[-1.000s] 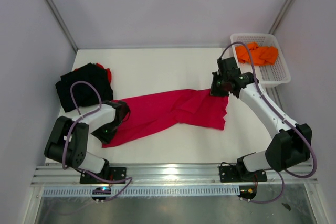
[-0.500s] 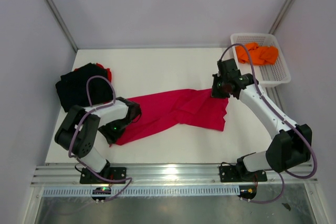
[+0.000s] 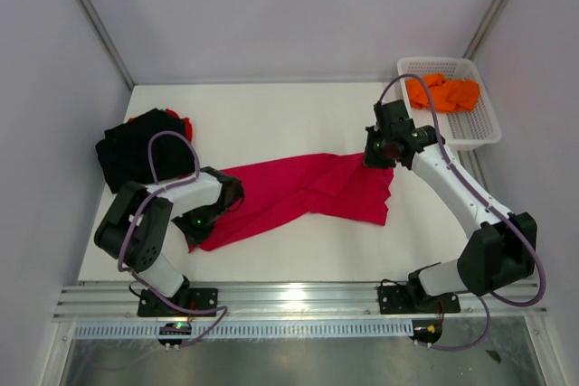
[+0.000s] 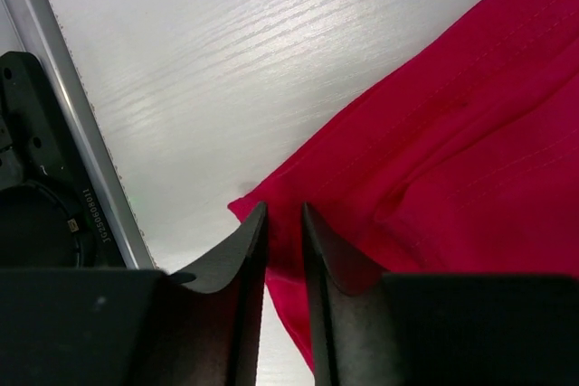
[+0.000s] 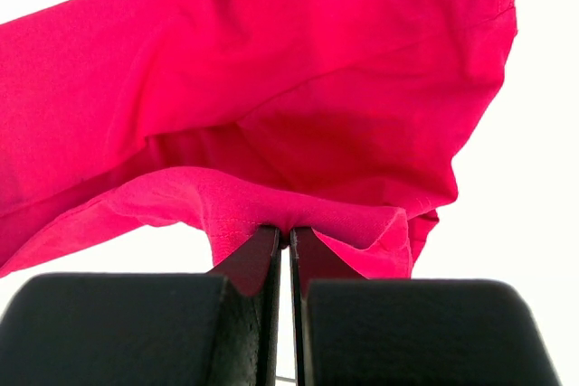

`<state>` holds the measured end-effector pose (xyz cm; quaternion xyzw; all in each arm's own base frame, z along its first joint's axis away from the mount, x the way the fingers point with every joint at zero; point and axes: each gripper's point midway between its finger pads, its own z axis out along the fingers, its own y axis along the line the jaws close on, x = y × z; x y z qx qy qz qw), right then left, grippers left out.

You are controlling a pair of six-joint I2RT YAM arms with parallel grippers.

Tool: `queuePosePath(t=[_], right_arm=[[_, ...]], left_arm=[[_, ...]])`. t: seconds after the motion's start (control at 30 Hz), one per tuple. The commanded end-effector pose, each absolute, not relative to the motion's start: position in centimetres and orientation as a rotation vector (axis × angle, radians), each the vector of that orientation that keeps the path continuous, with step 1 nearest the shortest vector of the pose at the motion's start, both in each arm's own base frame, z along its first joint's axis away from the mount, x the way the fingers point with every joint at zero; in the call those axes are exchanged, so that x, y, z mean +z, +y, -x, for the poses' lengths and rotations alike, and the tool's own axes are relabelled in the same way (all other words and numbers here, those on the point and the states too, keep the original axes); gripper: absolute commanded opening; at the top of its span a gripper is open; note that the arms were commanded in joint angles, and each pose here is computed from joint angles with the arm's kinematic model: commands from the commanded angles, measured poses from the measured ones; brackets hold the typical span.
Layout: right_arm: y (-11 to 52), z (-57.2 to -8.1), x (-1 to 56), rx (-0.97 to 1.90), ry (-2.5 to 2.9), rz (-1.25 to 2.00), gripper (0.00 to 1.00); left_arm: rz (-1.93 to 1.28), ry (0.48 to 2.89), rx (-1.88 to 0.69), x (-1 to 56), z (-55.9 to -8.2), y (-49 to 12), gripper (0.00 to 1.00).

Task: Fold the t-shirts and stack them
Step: Grap the side of the flattened tshirt closest away from the robot with both arms

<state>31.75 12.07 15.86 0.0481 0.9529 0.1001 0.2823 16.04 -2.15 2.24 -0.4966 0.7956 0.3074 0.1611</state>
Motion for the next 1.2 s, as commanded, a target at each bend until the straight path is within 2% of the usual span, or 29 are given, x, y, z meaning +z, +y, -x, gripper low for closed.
queuePosePath(t=[0.0, 0.07, 0.13, 0.3, 0.57, 1.17], right_arm=[[12.0, -32.8, 18.1, 0.282, 2.481, -0.127, 0.03], [11.9, -32.7, 18.2, 0.280, 2.478, -0.129, 0.03], [11.9, -32.5, 18.2, 0.281, 2.478, -0.134, 0.03], [11.9, -32.3, 18.1, 0.289, 2.477, -0.144, 0.03], [11.8, -32.7, 18.2, 0.277, 2.468, -0.141, 0.03], [8.7, -37.2, 21.9, 0.034, 2.374, -0.140, 0.03]], left_arm=[[1.440, 2.221, 0.860, 3.0, -16.3, -1.9, 0.21], [1.440, 2.218, 0.860, 3.0, -16.3, -1.9, 0.09], [1.437, 2.218, 0.871, 3.0, -16.1, -1.8, 0.00], [1.413, 2.204, 0.903, 3.7, -16.2, -1.4, 0.00], [1.368, 2.146, 0.862, 8.6, -18.9, -1.6, 0.00], [1.283, 2.053, 0.869, 13.1, -21.7, -1.0, 0.00]])
